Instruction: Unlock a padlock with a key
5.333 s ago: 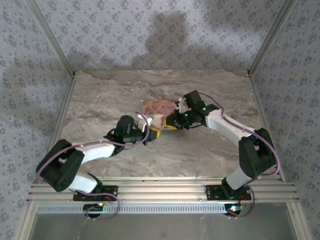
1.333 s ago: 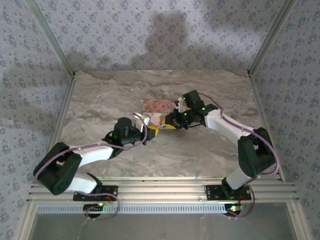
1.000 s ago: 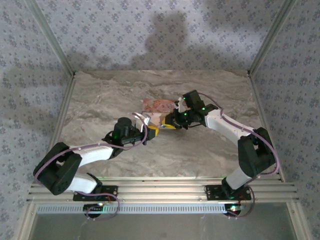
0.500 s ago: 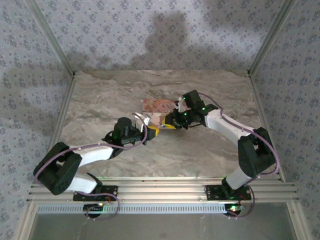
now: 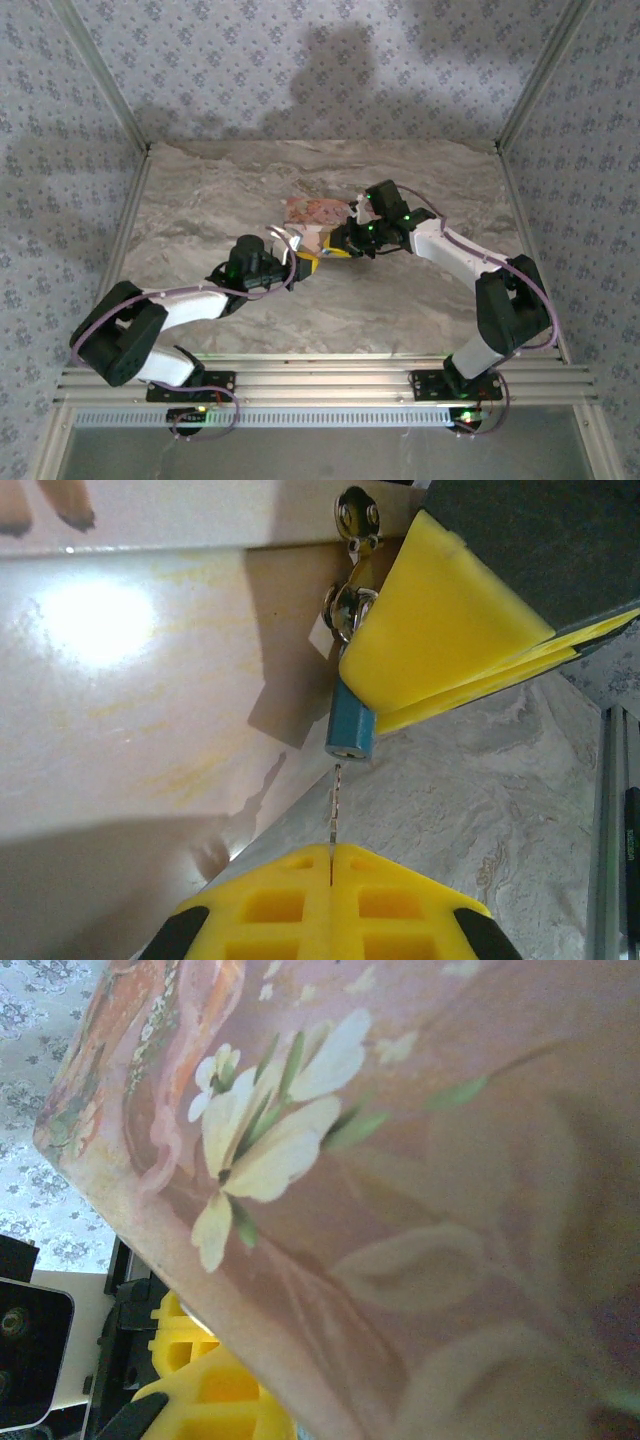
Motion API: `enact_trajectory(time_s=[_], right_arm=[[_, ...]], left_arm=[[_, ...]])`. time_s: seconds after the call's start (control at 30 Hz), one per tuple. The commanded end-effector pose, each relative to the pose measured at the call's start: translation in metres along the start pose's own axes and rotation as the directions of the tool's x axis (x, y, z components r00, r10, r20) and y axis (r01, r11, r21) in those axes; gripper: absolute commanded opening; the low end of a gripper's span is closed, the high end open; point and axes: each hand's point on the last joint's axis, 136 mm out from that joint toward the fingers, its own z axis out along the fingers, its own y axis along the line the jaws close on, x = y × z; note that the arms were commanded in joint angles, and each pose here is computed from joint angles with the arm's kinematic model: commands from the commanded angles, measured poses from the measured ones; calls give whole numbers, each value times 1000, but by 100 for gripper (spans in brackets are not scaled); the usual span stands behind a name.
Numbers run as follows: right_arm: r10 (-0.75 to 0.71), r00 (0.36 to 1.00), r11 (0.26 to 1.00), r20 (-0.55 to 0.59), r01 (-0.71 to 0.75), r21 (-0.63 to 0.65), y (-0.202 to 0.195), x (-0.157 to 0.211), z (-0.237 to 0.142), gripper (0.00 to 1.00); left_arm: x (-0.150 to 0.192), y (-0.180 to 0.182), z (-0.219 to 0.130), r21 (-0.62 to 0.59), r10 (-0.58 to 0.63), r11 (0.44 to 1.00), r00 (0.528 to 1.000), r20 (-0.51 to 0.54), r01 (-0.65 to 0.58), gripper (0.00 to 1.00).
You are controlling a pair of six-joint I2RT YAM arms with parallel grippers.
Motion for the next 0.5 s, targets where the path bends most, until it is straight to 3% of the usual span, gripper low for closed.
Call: enact_trajectory(time_s=[0.0, 0.47], right_arm=[[-52, 999, 996, 8, 52, -73, 26, -7, -3, 0], [-48, 999, 997, 13, 49, -61, 23, -9, -2, 0]], left_arm=[[-16, -11, 2, 43, 28, 999, 999, 44, -30, 0], [-16, -14, -4, 43, 34, 998, 998, 58, -36, 0]])
